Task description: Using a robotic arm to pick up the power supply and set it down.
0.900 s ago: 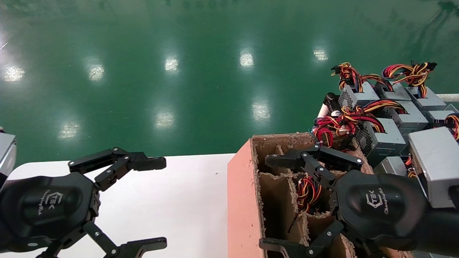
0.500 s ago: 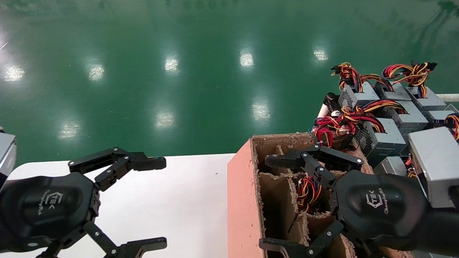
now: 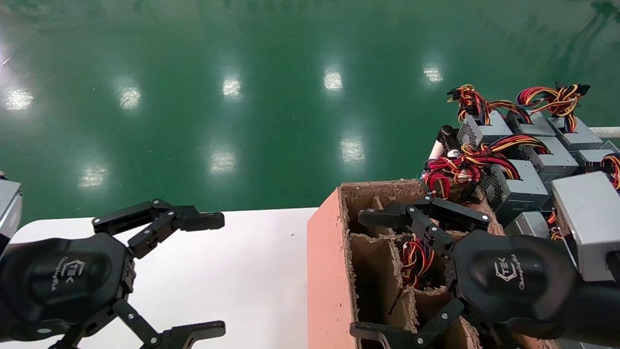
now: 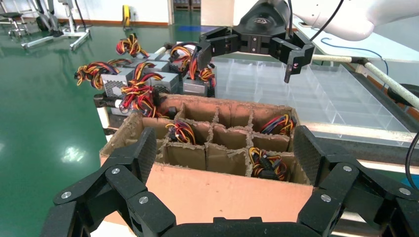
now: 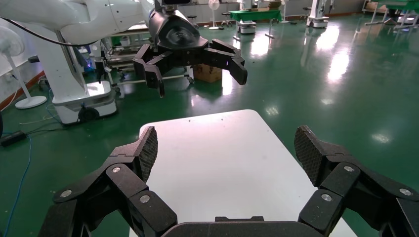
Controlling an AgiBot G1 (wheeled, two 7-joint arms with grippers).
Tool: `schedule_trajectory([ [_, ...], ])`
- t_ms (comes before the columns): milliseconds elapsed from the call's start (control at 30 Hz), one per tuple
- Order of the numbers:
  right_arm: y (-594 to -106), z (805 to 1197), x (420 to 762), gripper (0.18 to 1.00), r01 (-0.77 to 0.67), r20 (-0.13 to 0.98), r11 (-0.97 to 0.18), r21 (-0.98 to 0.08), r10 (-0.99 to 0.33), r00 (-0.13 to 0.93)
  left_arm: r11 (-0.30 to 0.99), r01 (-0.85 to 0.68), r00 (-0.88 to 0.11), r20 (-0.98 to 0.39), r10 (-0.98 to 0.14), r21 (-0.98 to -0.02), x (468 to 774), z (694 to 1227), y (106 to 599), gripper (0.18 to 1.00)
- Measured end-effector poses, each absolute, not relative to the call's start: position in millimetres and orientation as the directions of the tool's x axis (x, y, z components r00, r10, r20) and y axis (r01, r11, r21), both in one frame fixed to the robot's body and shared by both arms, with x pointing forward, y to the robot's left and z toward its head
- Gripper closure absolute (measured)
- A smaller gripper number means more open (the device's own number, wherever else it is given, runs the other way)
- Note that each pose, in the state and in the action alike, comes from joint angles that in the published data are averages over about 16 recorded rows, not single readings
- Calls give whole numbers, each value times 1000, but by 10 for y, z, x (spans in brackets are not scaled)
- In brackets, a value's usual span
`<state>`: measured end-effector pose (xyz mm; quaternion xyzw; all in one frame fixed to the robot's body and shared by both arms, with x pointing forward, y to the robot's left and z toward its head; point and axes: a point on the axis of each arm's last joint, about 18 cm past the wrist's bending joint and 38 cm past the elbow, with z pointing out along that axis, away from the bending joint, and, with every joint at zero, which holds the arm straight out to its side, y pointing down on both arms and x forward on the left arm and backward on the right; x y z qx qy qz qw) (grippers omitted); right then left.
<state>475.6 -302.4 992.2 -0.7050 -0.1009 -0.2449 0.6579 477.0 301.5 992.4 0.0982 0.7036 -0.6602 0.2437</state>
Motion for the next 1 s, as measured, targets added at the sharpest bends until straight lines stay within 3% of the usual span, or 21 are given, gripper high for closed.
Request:
schedule_trajectory([
  [333,-3104,9975,4759,179,477,495,-131,-869,-211,843,109,460,-862,-473,-184,-881,4770,9924,3015,189],
  [600,-3357,9952,4908,179,434,499,-251,-865,-337,799,109,460,-862,-473,-184,-881,4770,9924,3015,225],
  [1000,-3695,9573,5325,179,227,432,-410,-883,-523,734,109,460,-862,-473,-184,-881,4770,9924,3015,387],
])
